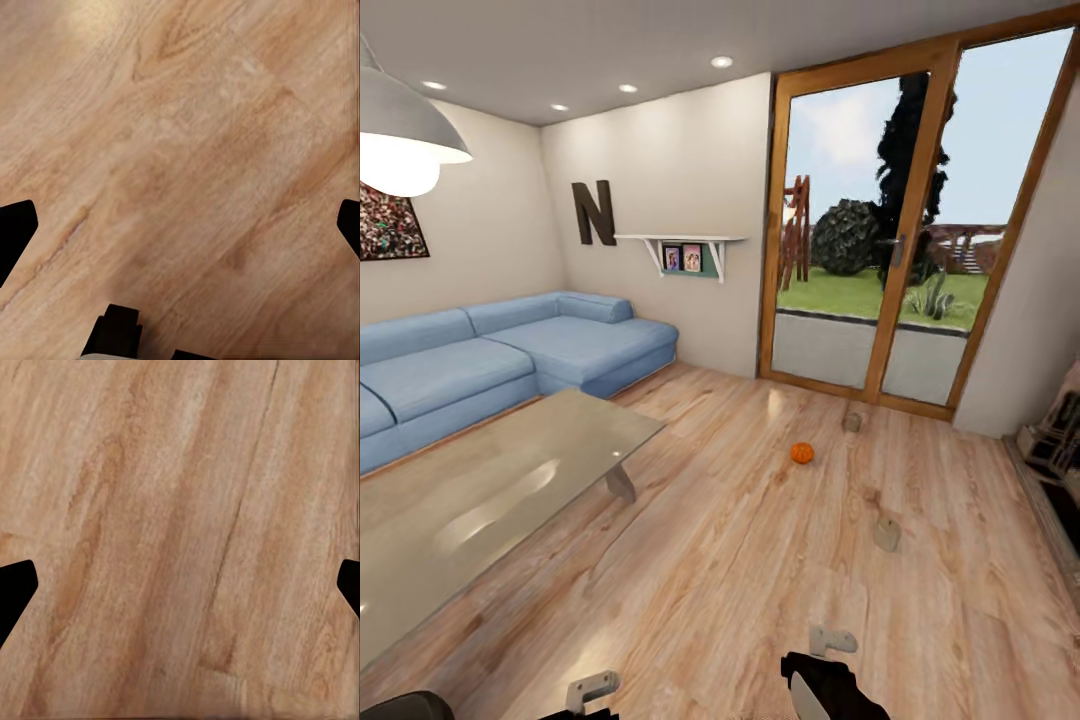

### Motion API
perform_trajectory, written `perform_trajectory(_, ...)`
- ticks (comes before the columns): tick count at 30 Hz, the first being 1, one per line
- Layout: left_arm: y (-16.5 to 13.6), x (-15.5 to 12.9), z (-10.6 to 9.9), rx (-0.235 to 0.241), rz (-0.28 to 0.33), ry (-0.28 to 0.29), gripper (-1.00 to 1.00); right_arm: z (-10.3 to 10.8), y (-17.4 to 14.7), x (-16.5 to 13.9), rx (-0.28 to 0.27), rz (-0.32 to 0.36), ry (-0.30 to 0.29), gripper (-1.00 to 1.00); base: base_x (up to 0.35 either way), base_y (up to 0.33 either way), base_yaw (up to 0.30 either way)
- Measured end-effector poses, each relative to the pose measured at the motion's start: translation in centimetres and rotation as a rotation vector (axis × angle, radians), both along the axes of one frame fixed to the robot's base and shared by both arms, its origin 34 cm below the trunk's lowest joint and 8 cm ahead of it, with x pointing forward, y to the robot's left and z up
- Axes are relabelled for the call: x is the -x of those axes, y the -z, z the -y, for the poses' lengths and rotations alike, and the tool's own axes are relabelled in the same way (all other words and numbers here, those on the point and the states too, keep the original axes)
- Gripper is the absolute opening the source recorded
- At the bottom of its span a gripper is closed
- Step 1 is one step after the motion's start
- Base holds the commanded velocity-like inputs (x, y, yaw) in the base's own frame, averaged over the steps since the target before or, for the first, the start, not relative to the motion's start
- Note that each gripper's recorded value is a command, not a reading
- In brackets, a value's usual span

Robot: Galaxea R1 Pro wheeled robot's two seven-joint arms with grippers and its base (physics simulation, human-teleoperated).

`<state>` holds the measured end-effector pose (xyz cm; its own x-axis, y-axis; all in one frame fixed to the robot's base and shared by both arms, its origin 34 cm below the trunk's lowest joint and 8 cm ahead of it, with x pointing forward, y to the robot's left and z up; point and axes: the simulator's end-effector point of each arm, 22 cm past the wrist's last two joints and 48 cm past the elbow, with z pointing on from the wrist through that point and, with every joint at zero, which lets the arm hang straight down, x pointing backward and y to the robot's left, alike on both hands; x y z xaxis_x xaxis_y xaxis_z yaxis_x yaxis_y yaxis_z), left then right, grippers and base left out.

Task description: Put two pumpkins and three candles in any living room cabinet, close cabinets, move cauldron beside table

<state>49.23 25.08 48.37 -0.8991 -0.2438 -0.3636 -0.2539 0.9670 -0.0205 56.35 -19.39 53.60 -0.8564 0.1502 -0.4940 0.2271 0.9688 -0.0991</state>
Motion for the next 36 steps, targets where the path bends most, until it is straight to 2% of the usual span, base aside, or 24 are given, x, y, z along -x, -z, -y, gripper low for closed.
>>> perform_trajectory(36, -0.02, -0.05, -0.03, -0.001, 0.001, 0.000, 1.00, 0.00, 0.03, 0.05, 0.000, -0.001, 0.000, 1.00, -0.008, 0.000, -0.285)
